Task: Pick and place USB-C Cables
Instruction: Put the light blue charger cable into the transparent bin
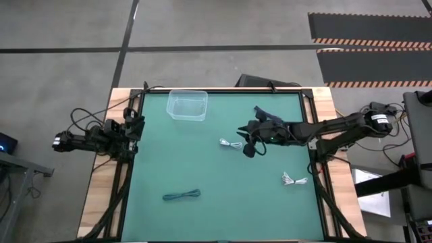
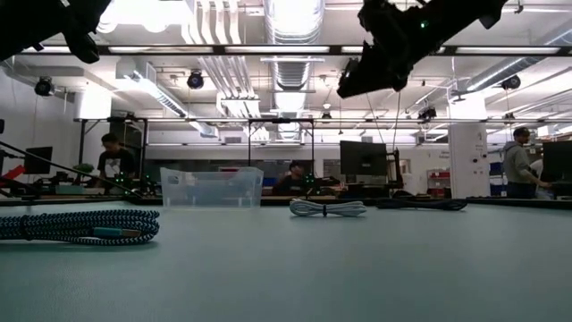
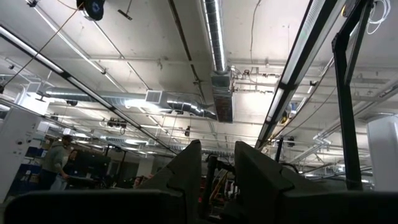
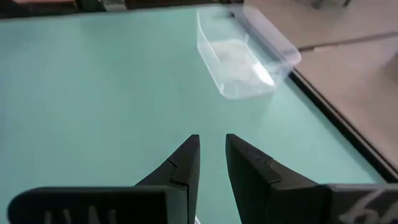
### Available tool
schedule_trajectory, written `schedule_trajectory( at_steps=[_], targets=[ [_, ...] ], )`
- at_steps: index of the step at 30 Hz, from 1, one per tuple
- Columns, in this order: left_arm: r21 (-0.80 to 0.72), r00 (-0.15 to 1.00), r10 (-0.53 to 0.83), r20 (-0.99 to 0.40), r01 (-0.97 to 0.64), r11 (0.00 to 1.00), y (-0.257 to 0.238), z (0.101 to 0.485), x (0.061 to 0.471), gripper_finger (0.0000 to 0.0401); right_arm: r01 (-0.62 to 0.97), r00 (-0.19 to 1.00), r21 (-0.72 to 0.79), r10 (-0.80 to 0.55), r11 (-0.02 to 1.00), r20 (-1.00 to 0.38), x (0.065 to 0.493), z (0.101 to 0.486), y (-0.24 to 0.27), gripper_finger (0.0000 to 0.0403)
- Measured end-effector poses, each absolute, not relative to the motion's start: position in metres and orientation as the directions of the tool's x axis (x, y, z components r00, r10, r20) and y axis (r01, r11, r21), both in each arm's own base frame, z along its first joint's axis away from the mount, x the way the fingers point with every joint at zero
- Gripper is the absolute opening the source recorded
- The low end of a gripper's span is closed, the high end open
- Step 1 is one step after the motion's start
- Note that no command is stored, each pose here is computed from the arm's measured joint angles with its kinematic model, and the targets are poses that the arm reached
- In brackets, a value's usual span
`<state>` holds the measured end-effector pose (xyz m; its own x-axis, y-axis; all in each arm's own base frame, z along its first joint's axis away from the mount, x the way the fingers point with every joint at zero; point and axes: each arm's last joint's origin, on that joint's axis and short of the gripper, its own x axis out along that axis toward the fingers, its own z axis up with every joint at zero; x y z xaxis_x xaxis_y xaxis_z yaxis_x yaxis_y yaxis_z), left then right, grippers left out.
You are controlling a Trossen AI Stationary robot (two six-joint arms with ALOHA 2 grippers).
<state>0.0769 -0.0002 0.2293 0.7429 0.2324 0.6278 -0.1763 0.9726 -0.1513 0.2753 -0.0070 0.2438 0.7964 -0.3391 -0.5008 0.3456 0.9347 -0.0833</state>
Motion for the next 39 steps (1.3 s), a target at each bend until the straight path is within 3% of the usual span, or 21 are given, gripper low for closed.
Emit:
schedule_trajectory(
  at_steps=[15,29,39],
  targets=[
    [-0.15,0.744,0.232,0.626,-0.177,0.973,0.0,0.229,0.077,0.0081,0.298,0.705,-0.115,-0.3,0.948,-0.643,0.29,0.214,-0.017,0.0072],
    [-0.148,0.749,0.232,0.621,-0.179,0.973,0.0,0.229,0.078,0.0081,0.241,0.555,-0.16,-0.271,0.957,-0.786,0.327,0.192,-0.022,0.017],
    [-0.146,0.753,0.232,0.616,-0.179,0.973,0.0,0.228,0.078,0.0081,0.211,0.458,-0.148,-0.231,0.966,-0.858,0.341,0.162,-0.035,0.0187]
  ],
)
